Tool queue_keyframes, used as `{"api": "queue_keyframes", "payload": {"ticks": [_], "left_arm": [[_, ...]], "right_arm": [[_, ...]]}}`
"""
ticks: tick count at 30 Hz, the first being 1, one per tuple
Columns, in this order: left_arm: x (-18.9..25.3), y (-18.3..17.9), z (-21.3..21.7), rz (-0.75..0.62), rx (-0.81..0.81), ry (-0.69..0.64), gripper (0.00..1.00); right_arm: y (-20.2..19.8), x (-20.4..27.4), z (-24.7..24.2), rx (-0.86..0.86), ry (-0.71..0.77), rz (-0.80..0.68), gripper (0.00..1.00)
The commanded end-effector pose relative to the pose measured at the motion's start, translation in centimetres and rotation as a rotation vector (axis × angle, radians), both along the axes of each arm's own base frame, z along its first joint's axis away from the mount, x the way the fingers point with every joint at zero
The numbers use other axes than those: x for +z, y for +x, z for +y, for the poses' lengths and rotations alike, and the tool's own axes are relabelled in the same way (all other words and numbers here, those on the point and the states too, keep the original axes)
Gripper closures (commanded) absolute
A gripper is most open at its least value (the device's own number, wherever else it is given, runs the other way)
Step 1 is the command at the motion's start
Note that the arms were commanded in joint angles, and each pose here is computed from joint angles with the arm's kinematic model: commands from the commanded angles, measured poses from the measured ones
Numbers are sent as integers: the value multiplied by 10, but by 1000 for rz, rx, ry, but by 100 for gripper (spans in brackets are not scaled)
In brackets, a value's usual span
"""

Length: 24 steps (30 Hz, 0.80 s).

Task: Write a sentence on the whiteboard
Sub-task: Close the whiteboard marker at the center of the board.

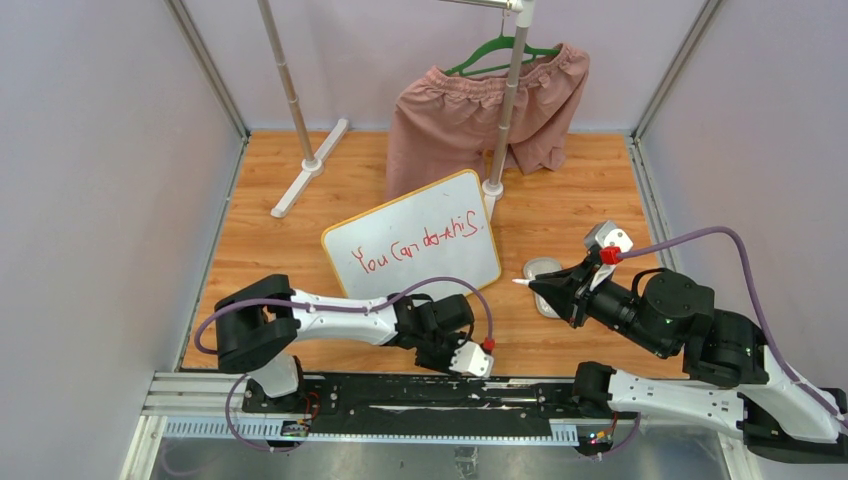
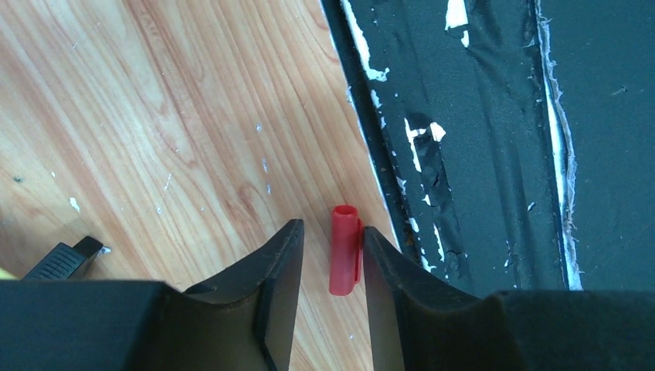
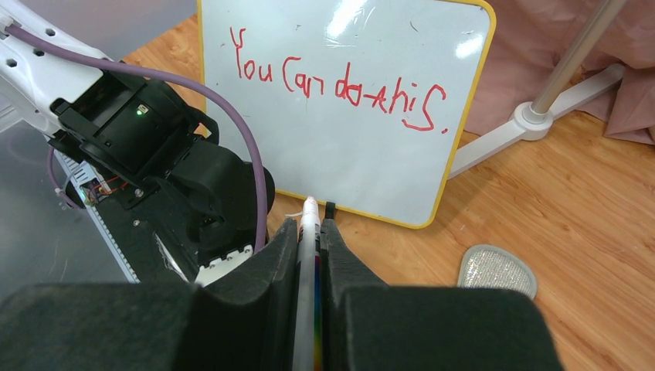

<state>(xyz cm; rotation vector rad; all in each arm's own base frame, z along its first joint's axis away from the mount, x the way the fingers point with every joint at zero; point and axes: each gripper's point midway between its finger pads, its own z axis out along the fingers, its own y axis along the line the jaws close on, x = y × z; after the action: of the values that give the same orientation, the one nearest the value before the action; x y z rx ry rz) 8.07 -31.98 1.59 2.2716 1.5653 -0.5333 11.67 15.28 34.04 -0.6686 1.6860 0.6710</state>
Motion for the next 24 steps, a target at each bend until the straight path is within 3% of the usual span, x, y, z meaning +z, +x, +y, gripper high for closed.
{"api": "queue_keyframes", "payload": {"ticks": [1,9,24], "left_arm": [[-17,-6,13,11,-1,58,62],[-13,-1,17,-14,54,49,47],[-13,-3,26,-11,56,72,60]], "right_arm": [[-1,8,-7,-16,37,4,100],[-1,8,-5,-14,36,9,100],[-2,9,-3,-7,45,12,100]]}}
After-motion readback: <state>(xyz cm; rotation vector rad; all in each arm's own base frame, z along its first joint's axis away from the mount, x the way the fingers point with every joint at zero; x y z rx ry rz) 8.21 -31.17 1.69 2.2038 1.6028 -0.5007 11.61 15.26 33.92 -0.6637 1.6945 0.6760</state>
